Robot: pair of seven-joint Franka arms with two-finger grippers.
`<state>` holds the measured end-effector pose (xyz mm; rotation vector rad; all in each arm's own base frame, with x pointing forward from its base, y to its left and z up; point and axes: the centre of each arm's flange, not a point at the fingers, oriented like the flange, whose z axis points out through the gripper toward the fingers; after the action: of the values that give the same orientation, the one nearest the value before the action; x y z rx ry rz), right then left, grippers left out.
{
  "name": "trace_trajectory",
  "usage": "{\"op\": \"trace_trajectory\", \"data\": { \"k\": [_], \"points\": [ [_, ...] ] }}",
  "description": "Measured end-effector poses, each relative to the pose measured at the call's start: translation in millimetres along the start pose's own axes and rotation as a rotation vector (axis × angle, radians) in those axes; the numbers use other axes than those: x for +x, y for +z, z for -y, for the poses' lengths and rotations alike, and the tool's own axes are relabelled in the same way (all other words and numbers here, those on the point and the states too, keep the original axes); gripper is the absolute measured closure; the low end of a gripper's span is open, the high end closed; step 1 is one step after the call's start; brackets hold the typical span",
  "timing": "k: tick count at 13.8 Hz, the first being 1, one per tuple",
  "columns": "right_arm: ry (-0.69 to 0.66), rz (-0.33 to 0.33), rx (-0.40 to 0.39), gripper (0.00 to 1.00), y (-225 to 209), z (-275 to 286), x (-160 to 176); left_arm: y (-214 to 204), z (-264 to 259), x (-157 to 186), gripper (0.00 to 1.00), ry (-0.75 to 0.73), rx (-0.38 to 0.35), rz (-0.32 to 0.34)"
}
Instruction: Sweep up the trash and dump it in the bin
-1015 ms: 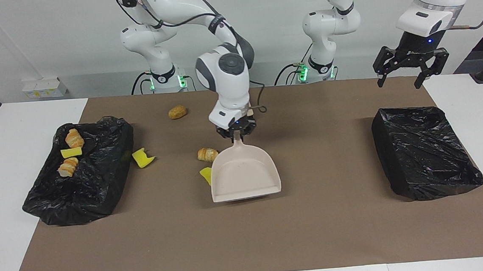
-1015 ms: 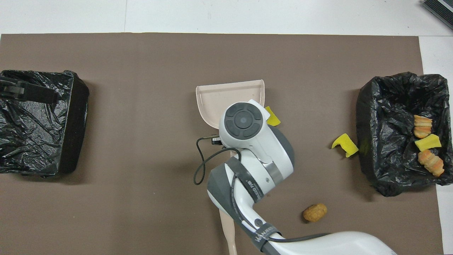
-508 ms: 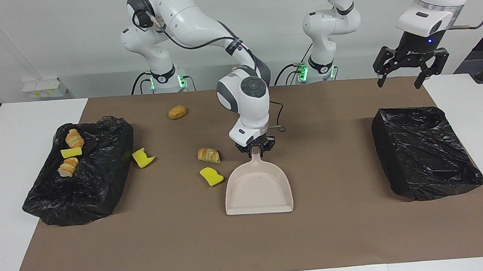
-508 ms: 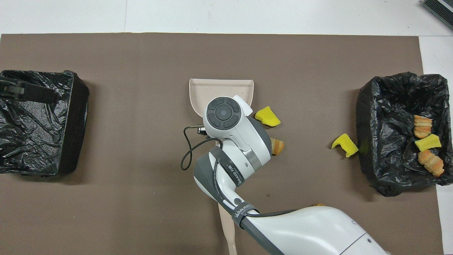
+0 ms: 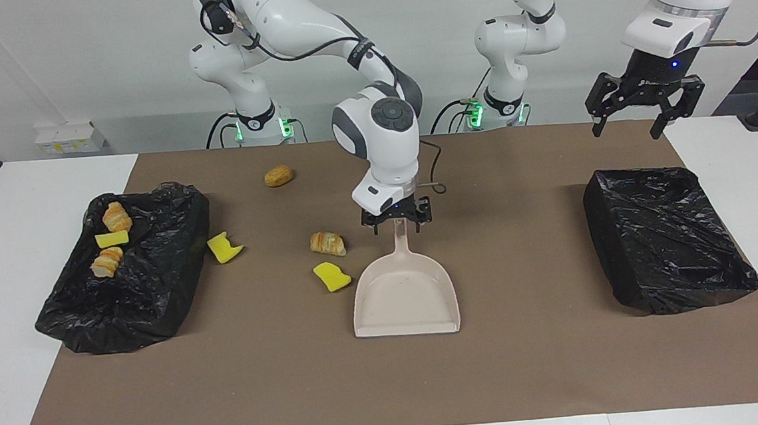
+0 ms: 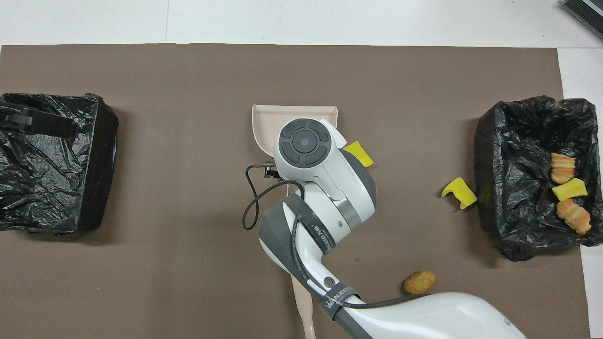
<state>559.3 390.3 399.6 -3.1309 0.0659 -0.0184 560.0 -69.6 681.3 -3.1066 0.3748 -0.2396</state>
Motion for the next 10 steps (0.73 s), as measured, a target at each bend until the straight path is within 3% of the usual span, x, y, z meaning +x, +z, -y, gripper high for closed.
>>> {"op": "trace_trajectory", "data": {
  "k": [5, 10],
  "points": [
    [-0.045, 0.071, -0.002, 0.0, -33, -15, -33, 1, 0, -1, 0.0, -0.001, -0.001, 0.007],
    [-0.073, 0.124, -0.034, 0.0, -21, -26, -74, 3, -3, -2, 0.0, 0.005, -0.004, 0.022]
  ]
}}
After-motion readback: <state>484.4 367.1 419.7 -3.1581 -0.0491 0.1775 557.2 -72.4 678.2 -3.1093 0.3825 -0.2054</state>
